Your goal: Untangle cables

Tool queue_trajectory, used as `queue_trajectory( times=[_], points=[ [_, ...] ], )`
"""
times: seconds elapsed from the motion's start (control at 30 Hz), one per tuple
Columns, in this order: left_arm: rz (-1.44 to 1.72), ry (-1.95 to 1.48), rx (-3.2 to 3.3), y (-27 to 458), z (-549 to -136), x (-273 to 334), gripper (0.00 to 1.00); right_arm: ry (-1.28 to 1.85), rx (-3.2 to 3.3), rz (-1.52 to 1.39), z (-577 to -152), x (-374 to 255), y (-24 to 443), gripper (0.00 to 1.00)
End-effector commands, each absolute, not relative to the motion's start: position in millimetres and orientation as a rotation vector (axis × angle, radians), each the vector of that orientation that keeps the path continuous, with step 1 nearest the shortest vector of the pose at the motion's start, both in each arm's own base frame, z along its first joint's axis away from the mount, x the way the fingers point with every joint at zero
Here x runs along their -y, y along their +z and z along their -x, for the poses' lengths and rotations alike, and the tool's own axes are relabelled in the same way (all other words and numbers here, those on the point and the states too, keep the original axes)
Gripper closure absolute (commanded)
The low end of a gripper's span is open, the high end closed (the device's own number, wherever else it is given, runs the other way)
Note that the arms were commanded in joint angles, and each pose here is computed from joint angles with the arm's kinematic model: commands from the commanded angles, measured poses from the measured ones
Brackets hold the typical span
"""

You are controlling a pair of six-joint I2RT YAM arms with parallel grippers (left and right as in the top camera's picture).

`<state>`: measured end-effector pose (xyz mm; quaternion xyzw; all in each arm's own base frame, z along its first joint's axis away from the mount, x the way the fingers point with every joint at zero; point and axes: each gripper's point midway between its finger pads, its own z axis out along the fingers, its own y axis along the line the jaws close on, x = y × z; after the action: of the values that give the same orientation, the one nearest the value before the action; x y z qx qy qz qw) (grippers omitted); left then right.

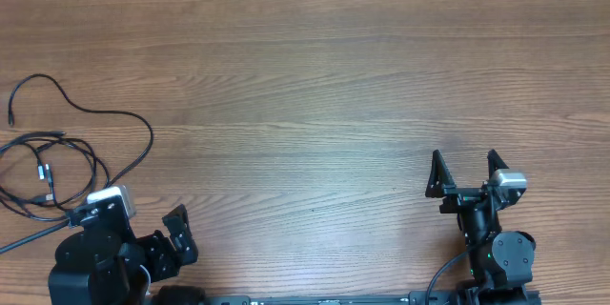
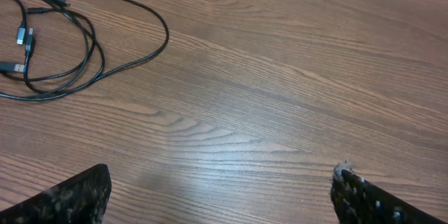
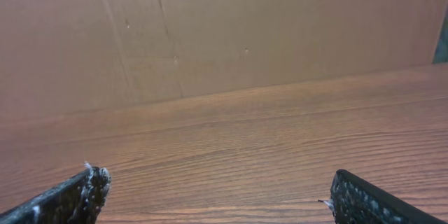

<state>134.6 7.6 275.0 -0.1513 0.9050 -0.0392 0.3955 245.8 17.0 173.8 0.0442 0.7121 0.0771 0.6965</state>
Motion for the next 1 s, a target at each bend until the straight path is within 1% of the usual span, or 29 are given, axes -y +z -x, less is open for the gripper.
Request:
queue_trajectory(
  times=[0.0,0.8,0.97],
  points=[
    [0.402,-0.095,-2.284,275.7,-133.4,-9.5,0.00,0.164,-1.586,-0.095,-245.9,-16.5,171.6,0.00],
    [0.417,-0.088,-2.283,273.6,-130.9,-11.4,0.01,0.164,-1.586,-0.095,-245.9,-16.5,171.5,0.00],
    [0.449,-0.091,-2.236,269.9,-147.0,-13.8,0.01,0.164,-1.586,-0.095,-245.9,-16.5,171.5,0.00]
  ],
)
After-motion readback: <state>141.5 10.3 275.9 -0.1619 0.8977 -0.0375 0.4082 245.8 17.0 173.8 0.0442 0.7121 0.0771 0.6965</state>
